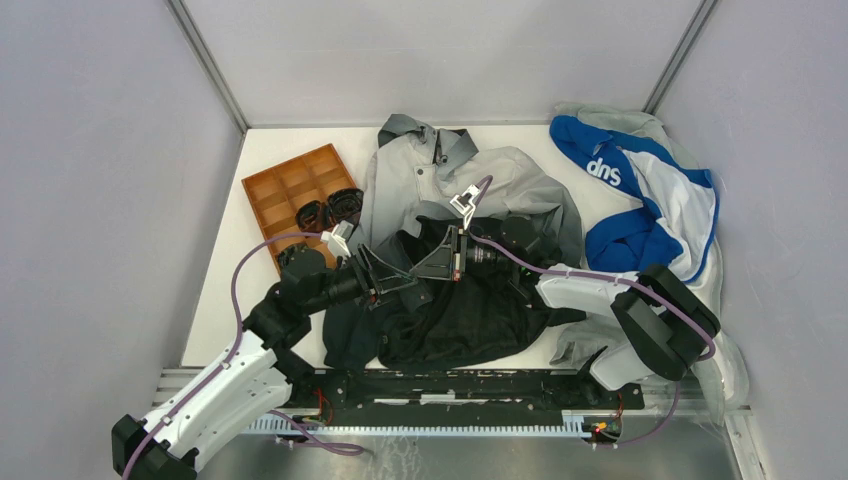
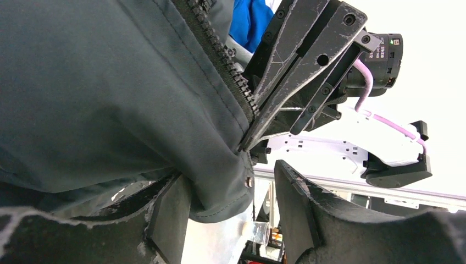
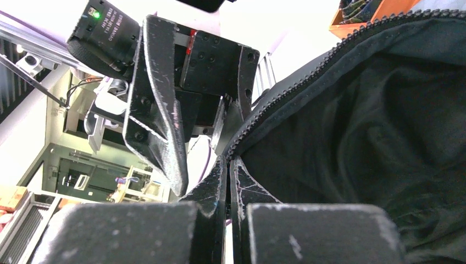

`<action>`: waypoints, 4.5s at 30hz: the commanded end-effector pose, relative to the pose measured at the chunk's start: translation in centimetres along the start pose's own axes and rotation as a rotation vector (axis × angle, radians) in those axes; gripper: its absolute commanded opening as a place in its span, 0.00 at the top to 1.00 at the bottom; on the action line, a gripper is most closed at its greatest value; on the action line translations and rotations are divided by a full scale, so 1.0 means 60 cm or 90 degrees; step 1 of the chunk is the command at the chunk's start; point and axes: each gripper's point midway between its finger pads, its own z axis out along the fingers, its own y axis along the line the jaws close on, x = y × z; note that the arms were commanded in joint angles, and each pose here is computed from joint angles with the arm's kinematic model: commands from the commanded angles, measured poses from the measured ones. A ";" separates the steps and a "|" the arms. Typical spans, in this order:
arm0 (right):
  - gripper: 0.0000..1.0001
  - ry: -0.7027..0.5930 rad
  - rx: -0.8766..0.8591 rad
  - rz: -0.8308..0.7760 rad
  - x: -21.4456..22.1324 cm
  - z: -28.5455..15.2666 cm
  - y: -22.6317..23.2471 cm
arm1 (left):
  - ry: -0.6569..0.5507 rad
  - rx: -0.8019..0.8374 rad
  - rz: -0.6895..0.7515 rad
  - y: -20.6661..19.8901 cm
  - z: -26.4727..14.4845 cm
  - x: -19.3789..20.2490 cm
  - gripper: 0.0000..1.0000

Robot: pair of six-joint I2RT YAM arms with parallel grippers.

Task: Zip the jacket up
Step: Pick up the jacket from the center of the board.

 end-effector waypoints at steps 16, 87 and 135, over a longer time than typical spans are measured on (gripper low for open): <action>1.00 -0.022 -0.015 -0.001 -0.011 0.004 0.009 | 0.002 0.070 -0.009 -0.001 0.010 0.007 0.45; 0.91 0.236 -0.097 -0.793 0.009 -0.019 0.047 | -0.162 0.163 0.451 -0.001 0.028 -0.054 0.98; 0.59 0.091 -0.089 -0.526 -0.044 -0.045 0.083 | -0.155 0.296 0.447 -0.045 -0.006 -0.017 0.98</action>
